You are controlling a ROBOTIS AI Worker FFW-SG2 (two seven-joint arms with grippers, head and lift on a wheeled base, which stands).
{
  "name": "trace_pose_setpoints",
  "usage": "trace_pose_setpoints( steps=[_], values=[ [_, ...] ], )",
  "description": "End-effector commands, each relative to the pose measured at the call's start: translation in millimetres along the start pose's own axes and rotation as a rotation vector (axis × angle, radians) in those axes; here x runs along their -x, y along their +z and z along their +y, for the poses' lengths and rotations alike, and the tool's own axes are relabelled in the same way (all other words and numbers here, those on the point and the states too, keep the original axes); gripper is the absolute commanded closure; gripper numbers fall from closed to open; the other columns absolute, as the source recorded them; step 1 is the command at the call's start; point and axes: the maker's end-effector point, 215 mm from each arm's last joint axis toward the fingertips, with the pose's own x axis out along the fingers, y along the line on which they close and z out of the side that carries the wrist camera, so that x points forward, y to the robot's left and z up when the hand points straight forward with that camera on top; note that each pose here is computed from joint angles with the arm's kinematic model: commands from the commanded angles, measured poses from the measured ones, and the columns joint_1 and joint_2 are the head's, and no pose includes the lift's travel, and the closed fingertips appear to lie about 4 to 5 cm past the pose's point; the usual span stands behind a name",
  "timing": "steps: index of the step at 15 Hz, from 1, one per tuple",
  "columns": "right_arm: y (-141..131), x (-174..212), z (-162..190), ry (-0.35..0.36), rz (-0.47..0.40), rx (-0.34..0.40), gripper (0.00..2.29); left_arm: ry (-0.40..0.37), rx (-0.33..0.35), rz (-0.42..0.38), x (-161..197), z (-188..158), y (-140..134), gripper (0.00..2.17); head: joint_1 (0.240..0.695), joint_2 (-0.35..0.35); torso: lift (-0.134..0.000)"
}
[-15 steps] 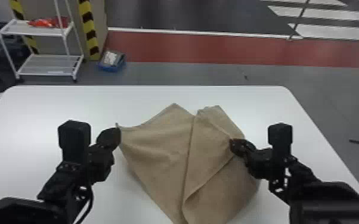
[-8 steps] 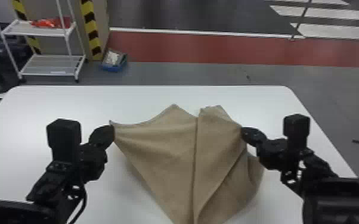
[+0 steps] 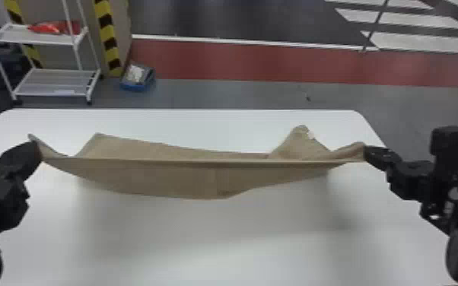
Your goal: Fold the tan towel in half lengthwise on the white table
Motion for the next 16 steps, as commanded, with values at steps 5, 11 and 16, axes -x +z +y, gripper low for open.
trace_pose_setpoints(
  steps=[5, 11, 16],
  values=[
    [33, -18, 34, 0.068, 0.006, 0.004, 1.33, 0.084, -0.026, -0.098, 17, 27, 46, 1.63, 0.695, -0.068, -0.123],
    [152, -111, 73, 0.109, -0.072, 0.066, 1.33, 0.140, 0.049, -0.140, -95, 69, 93, 1.63, 0.607, 0.046, -0.123],
    [198, -107, 52, 0.089, -0.180, 0.073, 1.33, 0.133, 0.118, -0.265, -96, 87, 158, 1.63, 0.491, 0.091, -0.123]
  ],
)
